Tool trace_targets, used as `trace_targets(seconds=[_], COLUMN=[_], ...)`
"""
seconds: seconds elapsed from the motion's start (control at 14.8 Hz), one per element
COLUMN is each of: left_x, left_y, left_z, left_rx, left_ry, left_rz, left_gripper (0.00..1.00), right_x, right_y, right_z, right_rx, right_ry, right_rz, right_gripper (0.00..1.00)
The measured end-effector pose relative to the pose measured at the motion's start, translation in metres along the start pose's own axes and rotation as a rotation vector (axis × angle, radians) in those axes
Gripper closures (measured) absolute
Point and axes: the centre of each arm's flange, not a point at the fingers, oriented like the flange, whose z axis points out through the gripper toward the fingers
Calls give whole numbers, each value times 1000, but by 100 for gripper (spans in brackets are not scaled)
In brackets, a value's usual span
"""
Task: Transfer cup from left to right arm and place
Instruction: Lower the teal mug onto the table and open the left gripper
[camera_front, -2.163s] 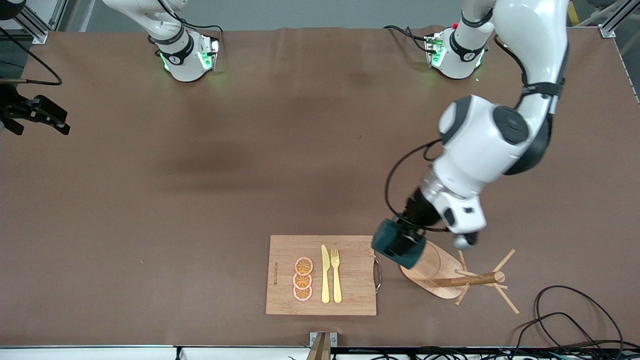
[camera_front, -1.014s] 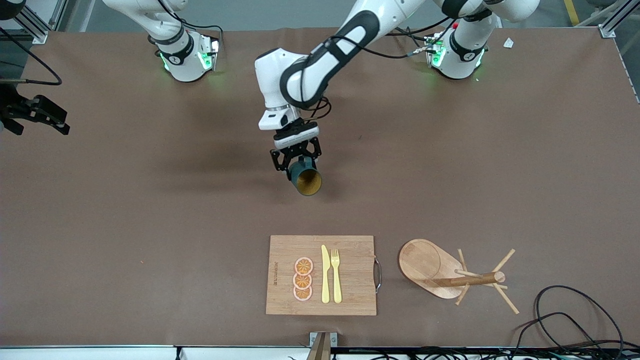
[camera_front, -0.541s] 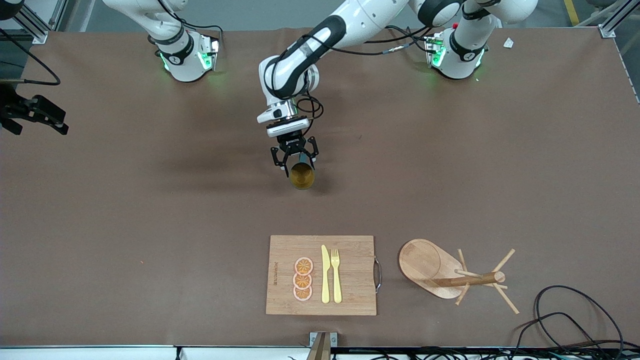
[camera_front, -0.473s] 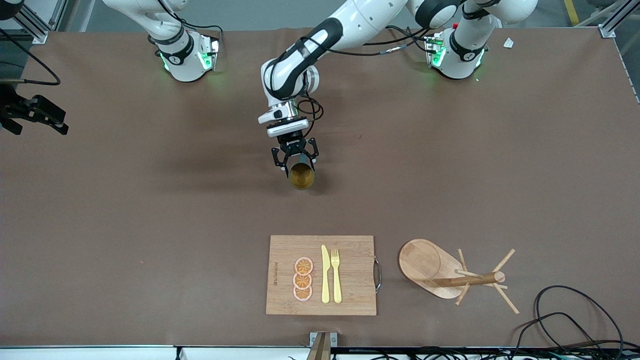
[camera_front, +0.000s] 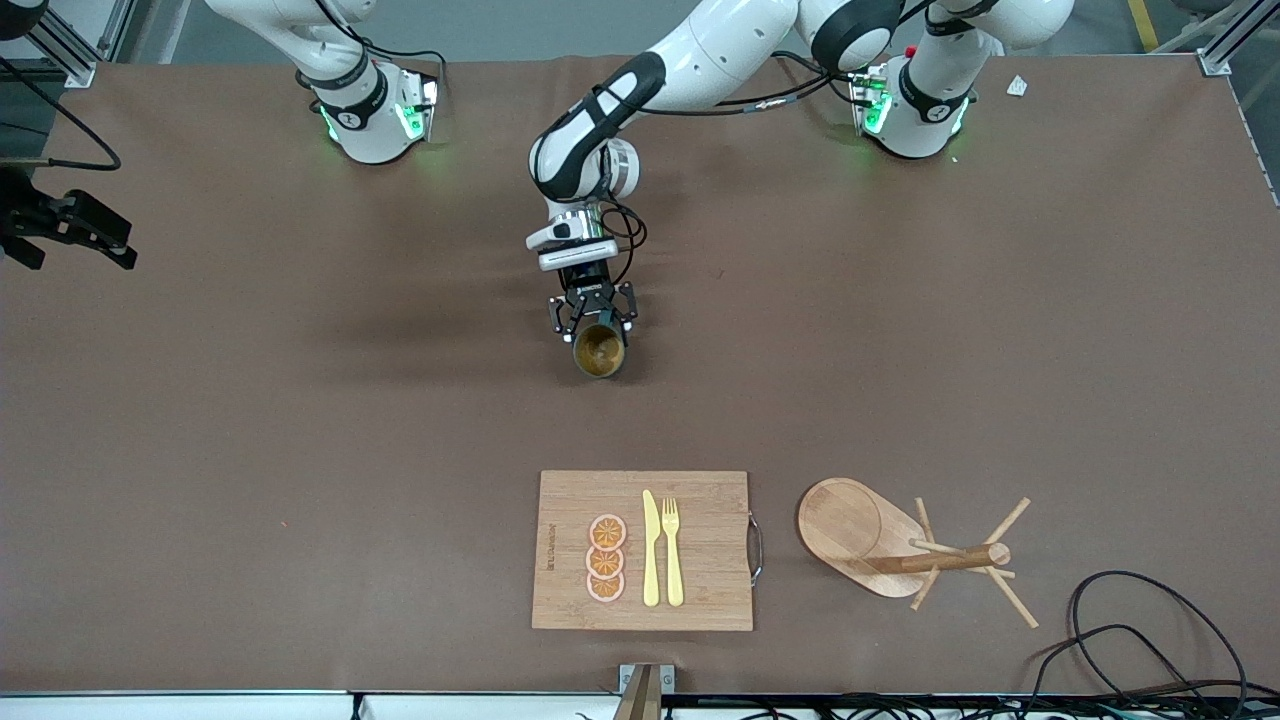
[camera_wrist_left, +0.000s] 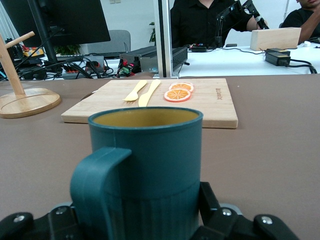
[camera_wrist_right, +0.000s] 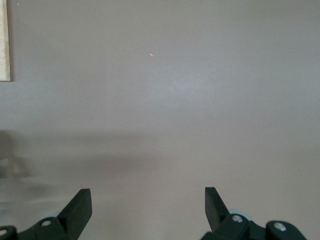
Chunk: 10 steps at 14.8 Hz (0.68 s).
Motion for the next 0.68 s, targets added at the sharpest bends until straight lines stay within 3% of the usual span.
trace_targets(seconds=[0.41,0.54,0.68], left_x=[-7,-8,-6], left_y=[2,3,6], left_z=[-7,-12,-21], left_rx=[-15,-13,-2], left_ry=[5,15,26], left_rz=[5,1,-16], left_gripper=[10,0,0], right_x=[0,0,0], right_y=[0,0,0], right_z=[0,0,0], right_rx=[0,0,0], right_ry=[0,0,0], right_rz=[-1,-1,-1], right_gripper=[0,0,0])
